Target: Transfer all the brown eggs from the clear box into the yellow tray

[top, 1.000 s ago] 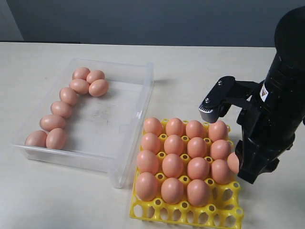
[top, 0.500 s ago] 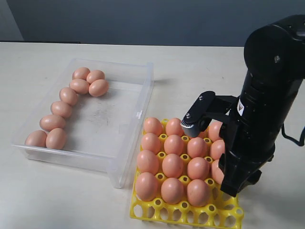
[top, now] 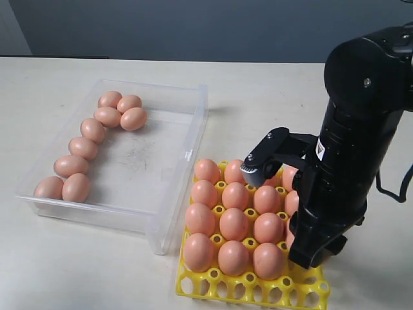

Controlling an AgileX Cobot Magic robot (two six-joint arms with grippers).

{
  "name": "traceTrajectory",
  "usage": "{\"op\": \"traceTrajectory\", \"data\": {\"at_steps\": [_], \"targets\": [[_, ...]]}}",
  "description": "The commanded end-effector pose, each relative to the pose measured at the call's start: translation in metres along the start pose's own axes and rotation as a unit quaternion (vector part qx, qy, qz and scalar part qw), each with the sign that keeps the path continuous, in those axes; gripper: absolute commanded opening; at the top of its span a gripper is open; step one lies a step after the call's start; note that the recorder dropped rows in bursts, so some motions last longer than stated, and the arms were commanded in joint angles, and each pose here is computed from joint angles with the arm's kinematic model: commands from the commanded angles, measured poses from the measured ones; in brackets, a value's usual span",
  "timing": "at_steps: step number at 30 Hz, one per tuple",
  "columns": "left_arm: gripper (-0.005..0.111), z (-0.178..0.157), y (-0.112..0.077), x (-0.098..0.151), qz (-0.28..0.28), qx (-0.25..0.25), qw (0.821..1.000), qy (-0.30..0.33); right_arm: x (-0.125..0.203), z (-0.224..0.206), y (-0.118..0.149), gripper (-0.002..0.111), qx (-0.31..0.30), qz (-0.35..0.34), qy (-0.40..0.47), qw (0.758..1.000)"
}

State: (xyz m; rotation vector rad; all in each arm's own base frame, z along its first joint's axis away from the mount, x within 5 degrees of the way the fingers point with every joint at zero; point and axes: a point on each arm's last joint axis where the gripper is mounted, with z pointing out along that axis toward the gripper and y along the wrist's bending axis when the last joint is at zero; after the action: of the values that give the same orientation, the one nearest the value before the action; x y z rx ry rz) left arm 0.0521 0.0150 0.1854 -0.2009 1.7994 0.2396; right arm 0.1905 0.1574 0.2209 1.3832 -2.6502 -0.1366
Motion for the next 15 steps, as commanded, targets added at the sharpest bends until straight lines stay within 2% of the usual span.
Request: {"op": "traceTrajectory", "data": {"at_steps": [1,15], "targets": [[0.0,0.0,0.0,0.0,0.0,0.002,1.0,-0.006,0.001,0.0,0.001,-0.001,-0.001,0.017,-0.002,1.0],[0.0,0.0,0.0,0.0,0.0,0.002,1.0,-0.006,0.018,0.025,0.006,-0.001,-0.023,0.038,0.046,0.998]]}}
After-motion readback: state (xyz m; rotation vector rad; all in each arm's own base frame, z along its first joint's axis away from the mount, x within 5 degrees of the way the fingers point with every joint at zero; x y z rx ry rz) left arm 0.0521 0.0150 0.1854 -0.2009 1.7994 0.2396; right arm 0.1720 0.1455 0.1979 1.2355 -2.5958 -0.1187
